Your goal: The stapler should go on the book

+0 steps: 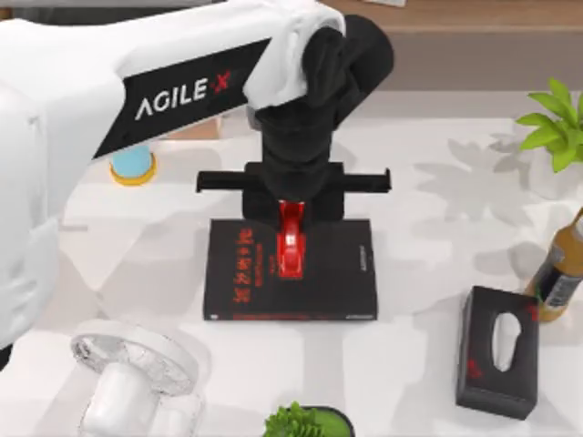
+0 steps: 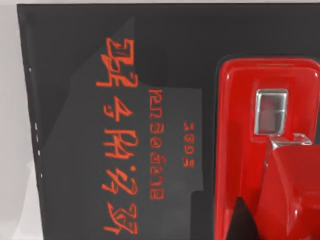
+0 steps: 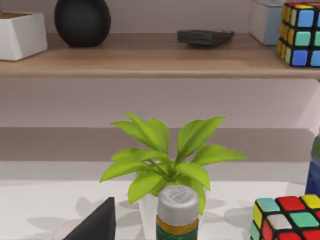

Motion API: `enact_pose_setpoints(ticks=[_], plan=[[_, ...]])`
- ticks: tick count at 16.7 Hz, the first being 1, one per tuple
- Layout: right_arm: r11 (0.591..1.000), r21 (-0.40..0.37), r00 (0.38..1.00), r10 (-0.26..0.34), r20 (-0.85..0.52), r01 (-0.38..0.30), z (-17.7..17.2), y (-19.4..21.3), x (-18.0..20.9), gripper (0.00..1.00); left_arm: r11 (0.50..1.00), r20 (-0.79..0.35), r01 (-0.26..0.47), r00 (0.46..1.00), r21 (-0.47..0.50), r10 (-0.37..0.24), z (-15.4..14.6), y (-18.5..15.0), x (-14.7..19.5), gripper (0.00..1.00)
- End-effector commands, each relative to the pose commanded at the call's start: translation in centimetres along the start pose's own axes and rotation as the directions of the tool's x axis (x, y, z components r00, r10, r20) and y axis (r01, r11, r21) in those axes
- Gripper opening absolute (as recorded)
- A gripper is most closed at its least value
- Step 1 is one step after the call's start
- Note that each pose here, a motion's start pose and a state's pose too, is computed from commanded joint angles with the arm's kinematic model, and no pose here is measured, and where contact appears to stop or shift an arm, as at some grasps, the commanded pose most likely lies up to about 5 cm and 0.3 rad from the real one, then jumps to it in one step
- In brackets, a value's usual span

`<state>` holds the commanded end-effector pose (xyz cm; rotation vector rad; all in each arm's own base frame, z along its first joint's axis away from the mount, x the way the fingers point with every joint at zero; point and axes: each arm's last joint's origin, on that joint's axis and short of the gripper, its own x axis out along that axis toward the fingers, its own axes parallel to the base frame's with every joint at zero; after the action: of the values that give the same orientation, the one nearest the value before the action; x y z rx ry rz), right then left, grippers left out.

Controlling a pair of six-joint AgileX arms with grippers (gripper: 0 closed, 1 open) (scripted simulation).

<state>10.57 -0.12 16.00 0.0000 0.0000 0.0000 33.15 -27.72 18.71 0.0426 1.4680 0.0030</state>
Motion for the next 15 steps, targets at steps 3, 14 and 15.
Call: enact_pose_setpoints(ticks=[3, 14, 15], plan=[[1.000, 0.000, 1.000, 0.000, 0.000, 0.000, 0.0, 0.0, 0.0, 1.00, 1.000, 0.002, 0.003, 1.000, -0.001, -0.003, 0.1, 0.1, -0.1, 0.00], [1.000, 0.000, 1.000, 0.000, 0.000, 0.000, 0.0, 0.0, 0.0, 1.00, 1.000, 0.000, 0.000, 1.000, 0.000, 0.000, -0.1, 0.0, 3.0, 0.00], [1.000, 0.000, 1.000, 0.000, 0.000, 0.000, 0.0, 0.0, 0.0, 1.00, 1.000, 0.000, 0.000, 1.000, 0.000, 0.000, -0.1, 0.0, 3.0, 0.00]])
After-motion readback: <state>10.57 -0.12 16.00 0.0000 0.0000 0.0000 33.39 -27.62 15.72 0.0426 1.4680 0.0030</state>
